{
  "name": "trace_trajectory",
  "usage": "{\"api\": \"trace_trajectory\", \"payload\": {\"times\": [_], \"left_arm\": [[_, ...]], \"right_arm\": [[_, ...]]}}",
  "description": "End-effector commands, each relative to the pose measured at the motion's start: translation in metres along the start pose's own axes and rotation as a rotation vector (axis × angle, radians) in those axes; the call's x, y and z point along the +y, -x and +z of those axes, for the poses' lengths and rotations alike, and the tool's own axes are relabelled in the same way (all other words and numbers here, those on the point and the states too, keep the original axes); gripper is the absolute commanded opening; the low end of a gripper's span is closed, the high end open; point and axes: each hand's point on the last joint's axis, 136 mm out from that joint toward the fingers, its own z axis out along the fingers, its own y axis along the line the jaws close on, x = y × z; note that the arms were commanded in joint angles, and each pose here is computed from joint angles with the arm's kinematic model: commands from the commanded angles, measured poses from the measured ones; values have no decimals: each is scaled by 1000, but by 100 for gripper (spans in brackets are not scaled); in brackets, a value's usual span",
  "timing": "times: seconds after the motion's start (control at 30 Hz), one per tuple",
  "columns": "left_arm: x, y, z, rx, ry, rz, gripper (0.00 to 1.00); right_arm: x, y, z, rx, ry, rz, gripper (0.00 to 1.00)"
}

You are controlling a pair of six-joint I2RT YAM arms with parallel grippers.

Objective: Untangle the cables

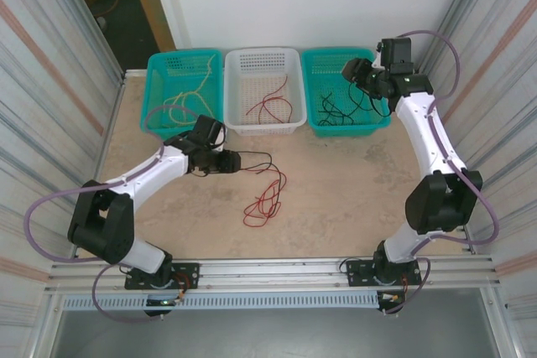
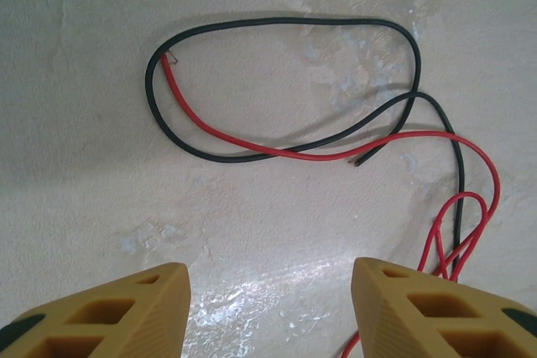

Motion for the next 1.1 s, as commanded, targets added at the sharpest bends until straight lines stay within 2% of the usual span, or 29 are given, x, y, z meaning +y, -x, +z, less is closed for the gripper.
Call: {"api": "trace_trajectory", "payload": {"times": [0.0,0.17,0.37,0.6,0.7,0.83,1.07], "left_arm": [[-3,8,-9,-5,-6,11,55],[4,7,-2,16,29,2,55],[11,8,17,37,65,-8,54],[20,17,47,71,125,-17,43],[23,21,56,65,146,-6,42],[17,16,74,112,162,41,36],[-5,-13,87,226,178,133,35]], "right_arm": [[8,0,-20,-20,6,-41,59],[9,-25,-45,-18,51,-51,57],[23,-91,-73,42,113,-117,57],[31,-166,-90,120,148,-134,57],[29,-192,-85,153,143,-146,56],[27,-206,-77,185,132,-136,54],[40,-191,-86,151,143,-152,53]]}}
